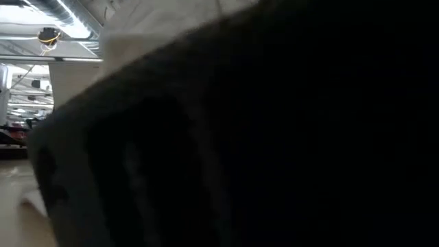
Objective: Sort clothes
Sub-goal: Put the white polo shirt into the left white bin
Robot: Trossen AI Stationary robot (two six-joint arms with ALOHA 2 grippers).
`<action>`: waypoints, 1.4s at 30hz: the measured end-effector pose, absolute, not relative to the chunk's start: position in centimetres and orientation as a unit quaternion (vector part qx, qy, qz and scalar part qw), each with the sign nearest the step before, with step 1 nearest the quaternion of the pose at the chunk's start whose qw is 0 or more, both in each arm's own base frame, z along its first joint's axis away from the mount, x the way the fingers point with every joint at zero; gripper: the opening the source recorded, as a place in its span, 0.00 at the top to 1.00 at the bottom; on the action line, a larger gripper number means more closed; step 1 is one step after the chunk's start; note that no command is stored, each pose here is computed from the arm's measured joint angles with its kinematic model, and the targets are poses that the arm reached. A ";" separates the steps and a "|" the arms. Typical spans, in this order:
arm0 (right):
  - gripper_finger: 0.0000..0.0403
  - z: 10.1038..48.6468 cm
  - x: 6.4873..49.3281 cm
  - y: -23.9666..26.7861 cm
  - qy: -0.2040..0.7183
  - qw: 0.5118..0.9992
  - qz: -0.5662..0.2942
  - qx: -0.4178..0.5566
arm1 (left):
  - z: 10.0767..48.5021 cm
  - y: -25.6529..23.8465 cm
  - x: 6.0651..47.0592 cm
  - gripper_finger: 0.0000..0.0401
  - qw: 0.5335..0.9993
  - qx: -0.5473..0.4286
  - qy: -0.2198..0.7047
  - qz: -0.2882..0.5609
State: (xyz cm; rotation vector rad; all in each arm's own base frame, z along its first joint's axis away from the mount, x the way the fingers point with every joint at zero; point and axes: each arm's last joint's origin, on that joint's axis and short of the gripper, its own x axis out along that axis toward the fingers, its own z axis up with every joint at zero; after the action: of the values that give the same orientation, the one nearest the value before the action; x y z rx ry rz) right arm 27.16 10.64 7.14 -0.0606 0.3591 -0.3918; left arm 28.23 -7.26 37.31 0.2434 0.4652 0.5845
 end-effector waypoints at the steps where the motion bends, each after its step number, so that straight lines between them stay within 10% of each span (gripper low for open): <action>1: 0.42 7.1 27.2 10.6 0.177 0.964 -0.193 -0.030 | 37.7 -7.2 28.3 0.96 0.922 0.125 0.217 0.294; 42: 0.42 7.0 27.1 10.6 0.182 0.964 -0.193 -0.020 | 51.7 -1.8 20.1 0.95 0.849 0.238 -0.011 0.472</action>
State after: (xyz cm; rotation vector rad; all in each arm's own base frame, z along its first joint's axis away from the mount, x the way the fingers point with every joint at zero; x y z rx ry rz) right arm 27.09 10.62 7.00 -0.0395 0.3694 -0.3909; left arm 20.06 -1.78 51.74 0.5011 -0.0233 0.9939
